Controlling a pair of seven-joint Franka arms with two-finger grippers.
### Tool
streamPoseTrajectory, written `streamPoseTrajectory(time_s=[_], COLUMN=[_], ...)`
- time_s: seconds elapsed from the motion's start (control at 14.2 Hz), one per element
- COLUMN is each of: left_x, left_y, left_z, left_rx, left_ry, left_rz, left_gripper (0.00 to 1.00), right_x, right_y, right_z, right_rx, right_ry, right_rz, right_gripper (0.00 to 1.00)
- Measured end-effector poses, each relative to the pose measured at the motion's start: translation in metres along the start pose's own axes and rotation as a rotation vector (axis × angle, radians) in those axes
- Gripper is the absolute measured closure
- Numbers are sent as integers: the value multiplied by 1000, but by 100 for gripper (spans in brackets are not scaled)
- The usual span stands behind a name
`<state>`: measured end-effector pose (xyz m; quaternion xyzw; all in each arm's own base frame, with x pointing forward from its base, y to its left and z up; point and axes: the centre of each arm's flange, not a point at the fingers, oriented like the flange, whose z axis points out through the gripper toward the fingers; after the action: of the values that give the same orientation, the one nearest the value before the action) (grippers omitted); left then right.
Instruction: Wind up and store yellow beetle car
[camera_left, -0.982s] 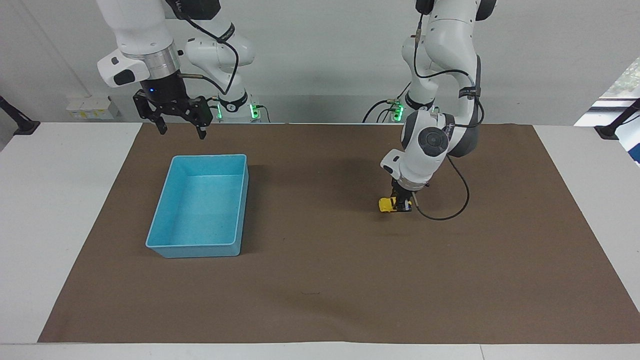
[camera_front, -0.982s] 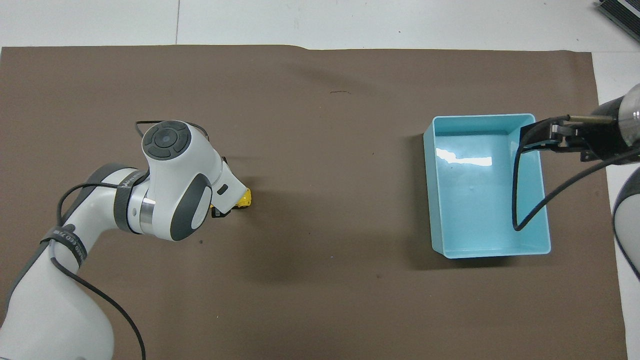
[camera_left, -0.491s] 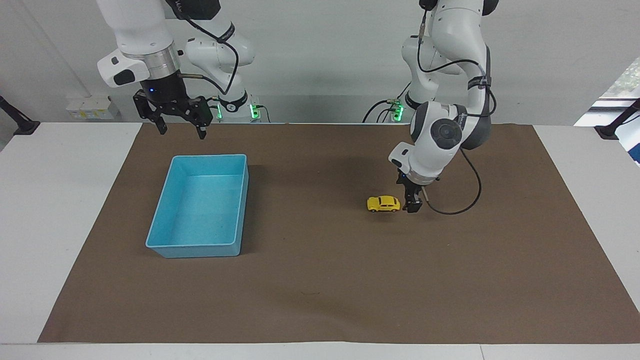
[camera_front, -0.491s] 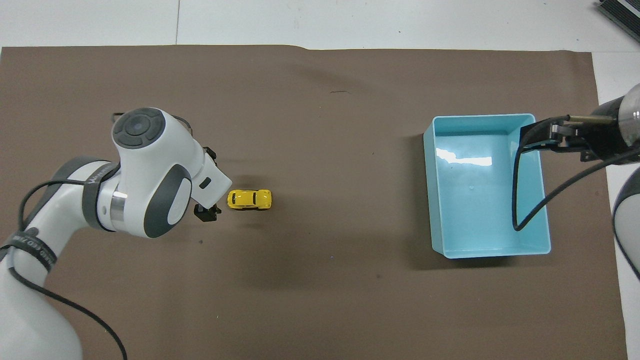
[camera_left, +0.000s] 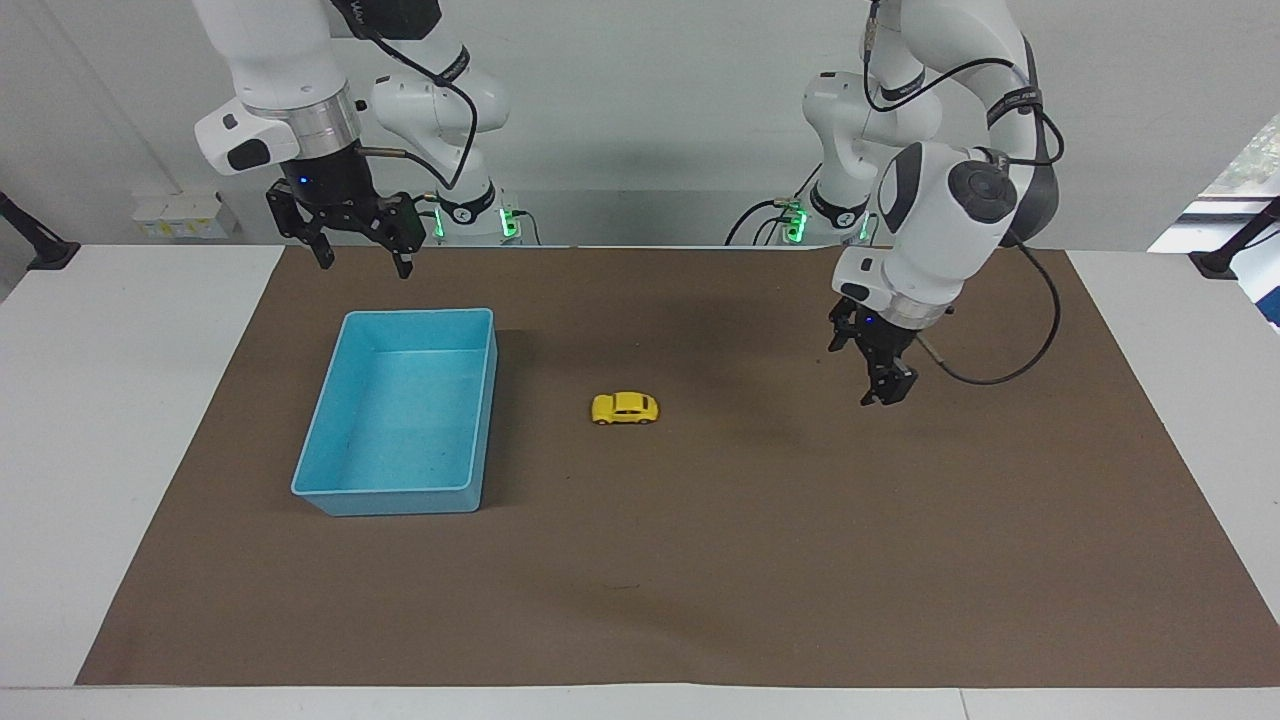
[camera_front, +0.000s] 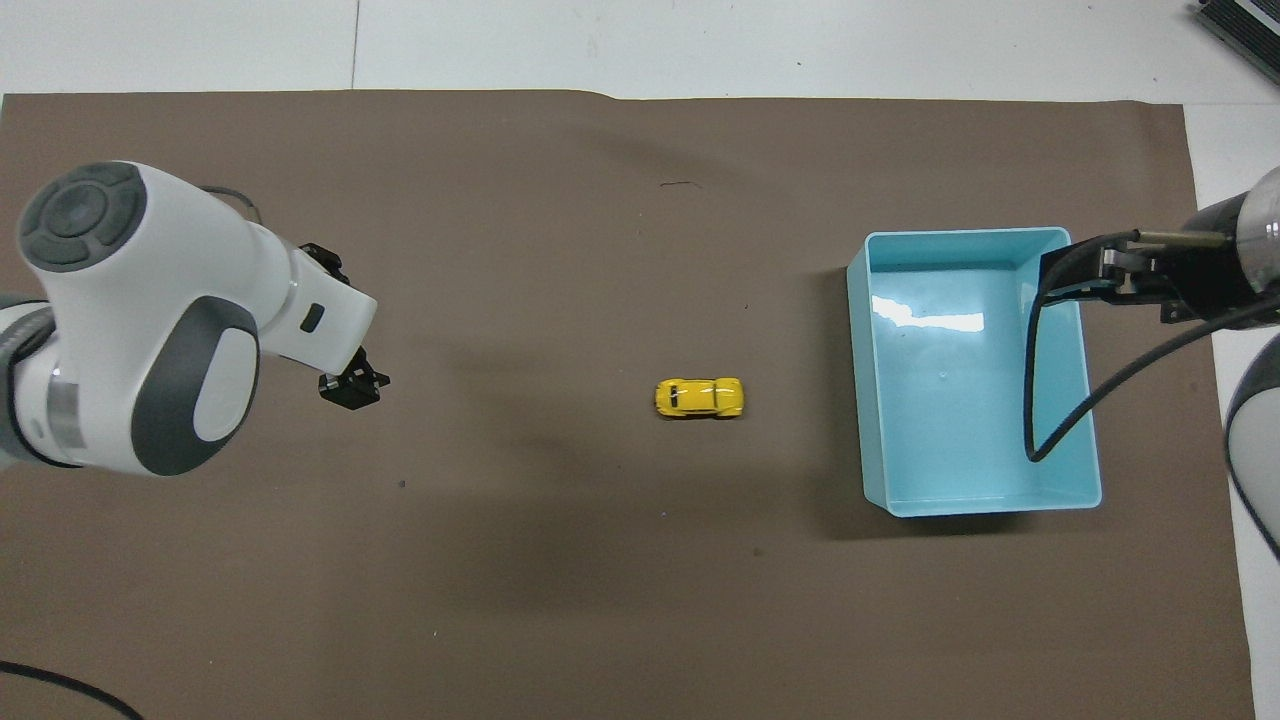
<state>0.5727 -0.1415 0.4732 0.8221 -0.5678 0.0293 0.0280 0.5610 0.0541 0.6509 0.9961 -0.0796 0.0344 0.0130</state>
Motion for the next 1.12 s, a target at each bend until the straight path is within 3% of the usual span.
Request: streamPoseTrajectory(time_s=[0.35,0.56,0.91,1.12], left_x=[-77,-106,-119,-116], left_y=[-45,-63,-71,-65], left_z=[-65,-89,-111,-127], left_rx=[90,141,150,112], left_ry=[-38,-18,57,53], left_rz=[-305,-564,-983,-1109], left_gripper=[0,0,0,0], right_x=[0,1,2,1], right_y=[2,5,12,7], right_z=[0,0,0,0], right_rx=[0,-1,-2,3], right_ry=[1,1,-1,-2], right_rz=[3,10,22,8], right_gripper=[0,0,0,0])
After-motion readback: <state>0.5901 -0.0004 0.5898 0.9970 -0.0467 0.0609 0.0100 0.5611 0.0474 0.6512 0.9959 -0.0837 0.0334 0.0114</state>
